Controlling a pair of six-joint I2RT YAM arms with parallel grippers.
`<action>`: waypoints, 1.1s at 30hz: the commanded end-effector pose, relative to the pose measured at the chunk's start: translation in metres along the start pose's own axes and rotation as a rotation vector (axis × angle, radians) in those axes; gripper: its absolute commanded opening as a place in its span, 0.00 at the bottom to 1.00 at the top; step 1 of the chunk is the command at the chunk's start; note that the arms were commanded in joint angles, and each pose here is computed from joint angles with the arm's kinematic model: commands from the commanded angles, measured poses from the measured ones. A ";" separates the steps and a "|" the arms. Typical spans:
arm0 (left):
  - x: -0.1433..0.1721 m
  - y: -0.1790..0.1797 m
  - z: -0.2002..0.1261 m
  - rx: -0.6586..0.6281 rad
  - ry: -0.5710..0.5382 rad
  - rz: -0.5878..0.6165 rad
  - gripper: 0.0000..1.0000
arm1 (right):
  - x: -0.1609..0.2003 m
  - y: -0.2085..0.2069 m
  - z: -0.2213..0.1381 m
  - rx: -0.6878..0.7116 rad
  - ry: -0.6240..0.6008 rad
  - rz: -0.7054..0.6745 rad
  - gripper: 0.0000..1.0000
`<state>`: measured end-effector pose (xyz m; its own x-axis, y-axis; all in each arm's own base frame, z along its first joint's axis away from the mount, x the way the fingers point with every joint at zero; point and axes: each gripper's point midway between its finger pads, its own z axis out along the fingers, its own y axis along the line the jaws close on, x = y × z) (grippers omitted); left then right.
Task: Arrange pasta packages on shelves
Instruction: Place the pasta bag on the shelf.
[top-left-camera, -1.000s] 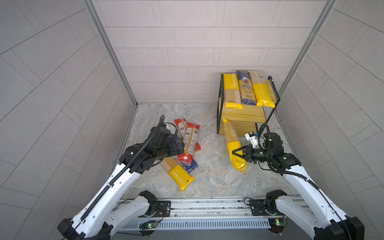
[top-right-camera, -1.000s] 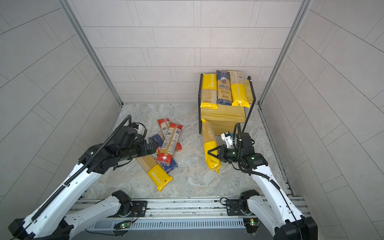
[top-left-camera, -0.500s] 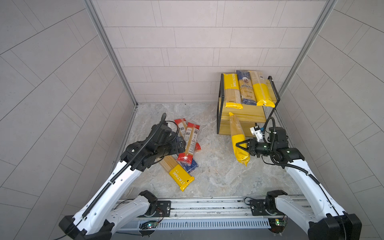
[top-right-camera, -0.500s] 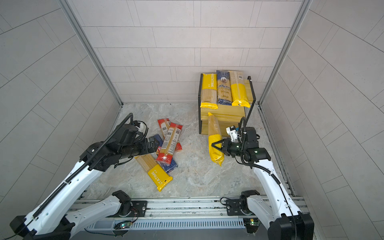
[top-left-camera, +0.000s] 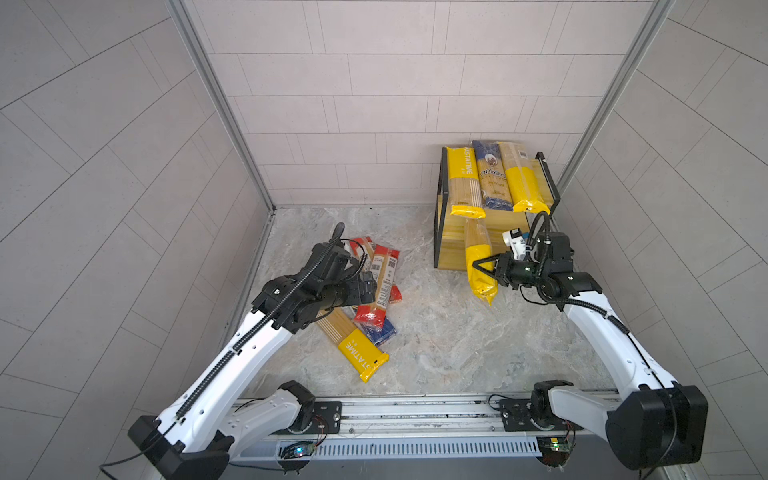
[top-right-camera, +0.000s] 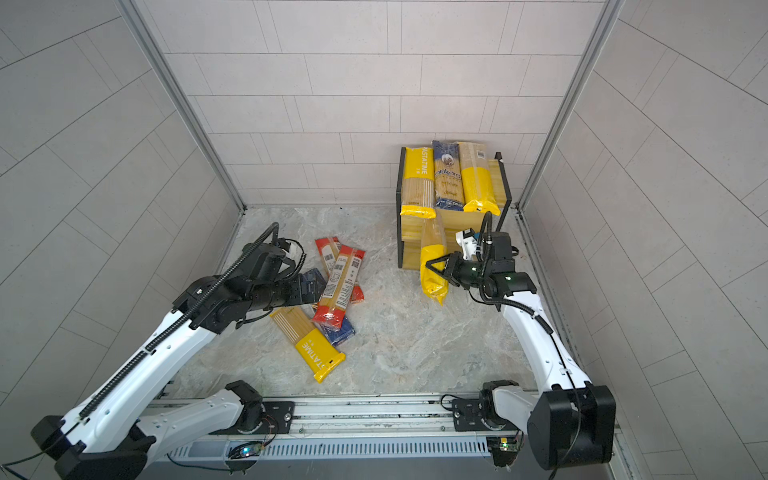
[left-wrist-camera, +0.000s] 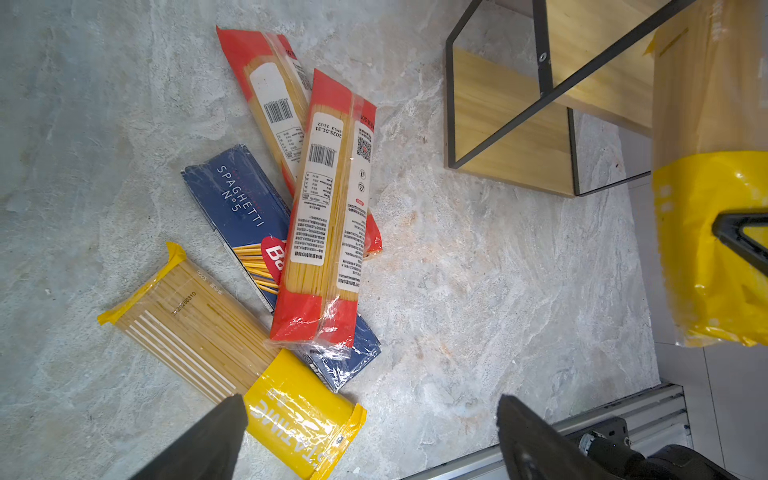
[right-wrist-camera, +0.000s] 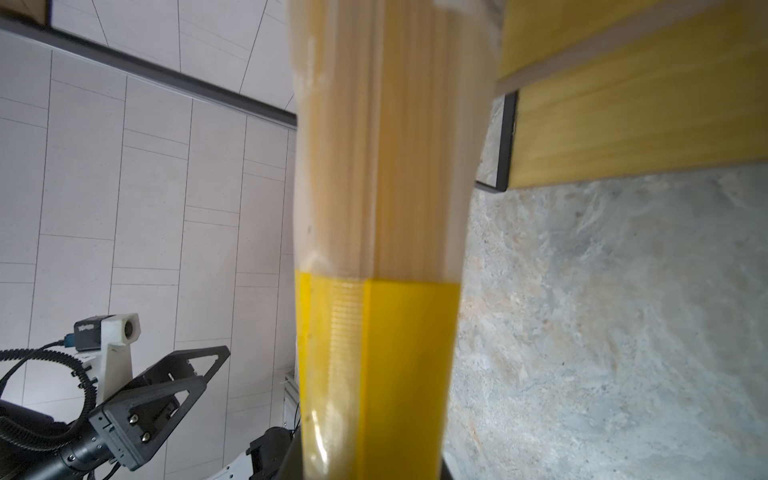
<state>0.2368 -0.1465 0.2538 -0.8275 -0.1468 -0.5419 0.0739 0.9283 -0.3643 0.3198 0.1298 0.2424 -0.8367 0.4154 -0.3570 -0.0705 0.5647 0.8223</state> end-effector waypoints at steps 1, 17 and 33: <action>-0.008 -0.004 -0.003 0.013 -0.023 0.023 1.00 | -0.039 0.039 -0.008 -0.086 -0.124 -0.193 0.00; -0.011 -0.005 0.020 0.013 0.015 0.045 1.00 | -0.098 0.042 0.016 -0.069 -0.202 -0.263 0.00; -0.009 -0.005 0.031 0.018 0.067 0.034 0.99 | -0.121 0.023 0.056 0.002 -0.158 -0.273 0.00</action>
<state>0.2594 -0.1611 0.2308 -0.8653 -0.0992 -0.4913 0.0984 0.9276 -0.3604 0.4312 0.1280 0.2345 -0.7871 0.3857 -0.4813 -0.1211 0.6685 0.7338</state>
